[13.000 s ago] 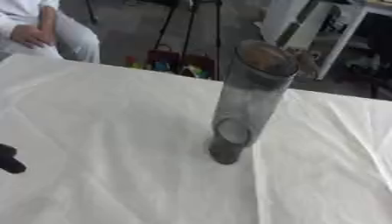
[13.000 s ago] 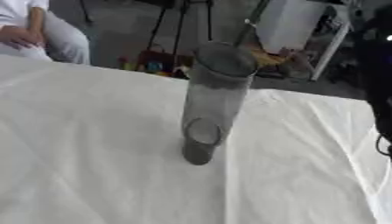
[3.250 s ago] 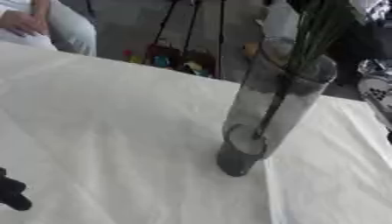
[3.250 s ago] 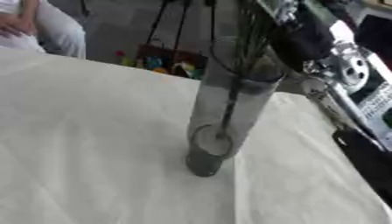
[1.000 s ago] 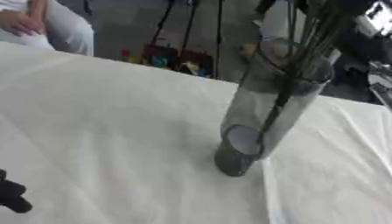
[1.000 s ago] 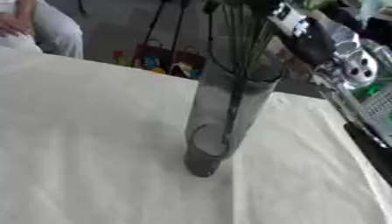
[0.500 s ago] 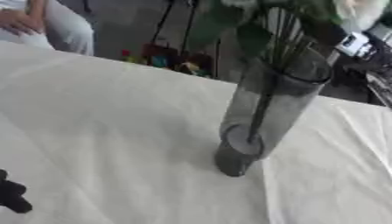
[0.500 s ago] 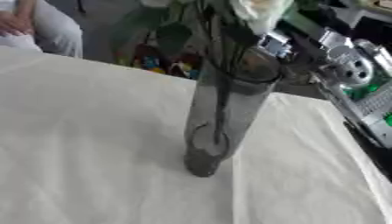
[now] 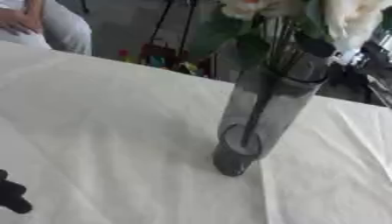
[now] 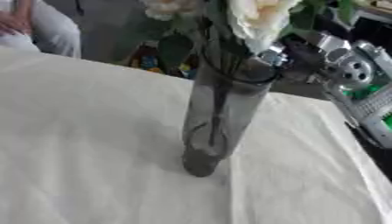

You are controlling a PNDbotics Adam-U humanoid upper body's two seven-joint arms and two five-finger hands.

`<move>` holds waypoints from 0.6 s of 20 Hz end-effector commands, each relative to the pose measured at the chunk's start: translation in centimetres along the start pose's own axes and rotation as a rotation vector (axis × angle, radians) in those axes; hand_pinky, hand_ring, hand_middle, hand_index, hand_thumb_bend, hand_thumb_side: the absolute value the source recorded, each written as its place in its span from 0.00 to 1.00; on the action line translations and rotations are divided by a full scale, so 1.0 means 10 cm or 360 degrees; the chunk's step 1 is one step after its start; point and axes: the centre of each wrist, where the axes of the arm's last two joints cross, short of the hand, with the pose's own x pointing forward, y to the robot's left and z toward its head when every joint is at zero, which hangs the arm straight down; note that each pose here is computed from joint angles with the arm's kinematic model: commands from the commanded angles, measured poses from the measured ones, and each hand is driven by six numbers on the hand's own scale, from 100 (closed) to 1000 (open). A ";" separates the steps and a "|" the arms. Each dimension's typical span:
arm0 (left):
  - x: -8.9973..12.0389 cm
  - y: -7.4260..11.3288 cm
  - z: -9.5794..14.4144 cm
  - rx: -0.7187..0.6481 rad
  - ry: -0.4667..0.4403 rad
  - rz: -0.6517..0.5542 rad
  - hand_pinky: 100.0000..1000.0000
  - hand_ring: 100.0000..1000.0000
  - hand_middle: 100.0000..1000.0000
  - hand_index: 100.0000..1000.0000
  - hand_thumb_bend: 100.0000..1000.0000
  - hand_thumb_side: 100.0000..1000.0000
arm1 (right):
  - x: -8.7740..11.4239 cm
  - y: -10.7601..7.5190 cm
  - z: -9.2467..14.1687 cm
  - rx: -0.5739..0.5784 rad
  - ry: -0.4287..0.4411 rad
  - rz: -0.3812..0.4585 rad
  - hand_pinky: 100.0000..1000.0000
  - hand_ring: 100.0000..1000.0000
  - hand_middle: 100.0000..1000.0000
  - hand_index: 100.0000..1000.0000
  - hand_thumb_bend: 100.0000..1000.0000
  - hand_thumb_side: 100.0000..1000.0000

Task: Arrange flowers into the vase.

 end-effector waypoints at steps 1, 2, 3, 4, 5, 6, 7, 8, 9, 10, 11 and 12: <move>0.05 0.00 -0.02 -0.0016 -0.0028 -0.0009 0.49 0.60 0.63 0.81 0.00 1.00 | 0.05 -0.16 0.03 -0.0036 0.0015 0.0091 1.00 1.00 0.67 0.94 0.62 1.00; 0.05 0.00 -0.02 -0.0017 -0.0027 -0.0009 0.49 0.60 0.63 0.81 0.00 1.00 | 0.05 -0.16 0.03 -0.0036 0.0018 0.0096 1.00 1.00 0.68 0.94 0.62 1.00; 0.05 0.00 -0.02 -0.0016 -0.0025 -0.0010 0.49 0.60 0.63 0.81 0.00 1.00 | 0.05 -0.16 0.03 -0.0036 0.0020 0.0105 1.00 1.00 0.68 0.95 0.62 1.00; 0.05 0.00 -0.02 -0.0016 -0.0024 -0.0010 0.49 0.60 0.63 0.81 0.00 1.00 | 0.05 -0.16 0.04 -0.0036 0.0021 0.0112 1.00 1.00 0.69 0.95 0.62 1.00; 0.05 0.00 -0.02 -0.0017 -0.0023 -0.0010 0.49 0.60 0.63 0.81 0.00 1.00 | 0.05 -0.17 0.04 -0.0037 0.0024 0.0119 1.00 1.00 0.69 0.95 0.63 1.00; 0.05 0.00 -0.02 -0.0018 -0.0023 -0.0010 0.49 0.60 0.63 0.81 0.00 1.00 | 0.05 -0.17 0.04 -0.0035 0.0027 0.0127 1.00 1.00 0.70 0.96 0.63 1.00; 0.05 0.00 -0.02 -0.0018 -0.0023 -0.0010 0.49 0.60 0.63 0.81 0.00 1.00 | 0.05 -0.18 0.04 -0.0029 0.0031 0.0138 1.00 1.00 0.70 0.96 0.63 1.00; 0.05 0.00 -0.02 -0.0017 -0.0021 -0.0011 0.49 0.60 0.63 0.81 0.00 1.00 | 0.04 -0.18 0.05 -0.0015 0.0034 0.0151 1.00 1.00 0.71 0.97 0.65 1.00; 0.05 0.00 -0.02 -0.0017 -0.0020 -0.0012 0.49 0.60 0.63 0.81 0.00 1.00 | 0.04 -0.18 0.05 0.0002 0.0039 0.0164 1.00 1.00 0.72 0.97 0.66 1.00; 0.05 0.00 -0.02 -0.0017 -0.0020 -0.0012 0.49 0.60 0.63 0.81 0.00 1.00 | 0.03 -0.19 0.06 0.0023 0.0046 0.0176 1.00 1.00 0.73 0.98 0.67 1.00; 0.05 0.00 -0.02 -0.0017 -0.0020 -0.0011 0.49 0.60 0.63 0.81 0.00 1.00 | 0.02 -0.19 0.06 0.0051 0.0055 0.0188 1.00 1.00 0.74 0.99 0.68 1.00; 0.05 0.00 -0.02 -0.0018 -0.0021 -0.0011 0.49 0.60 0.63 0.81 0.00 1.00 | 0.01 -0.19 0.07 0.0085 0.0064 0.0199 1.00 1.00 0.75 1.00 0.71 1.00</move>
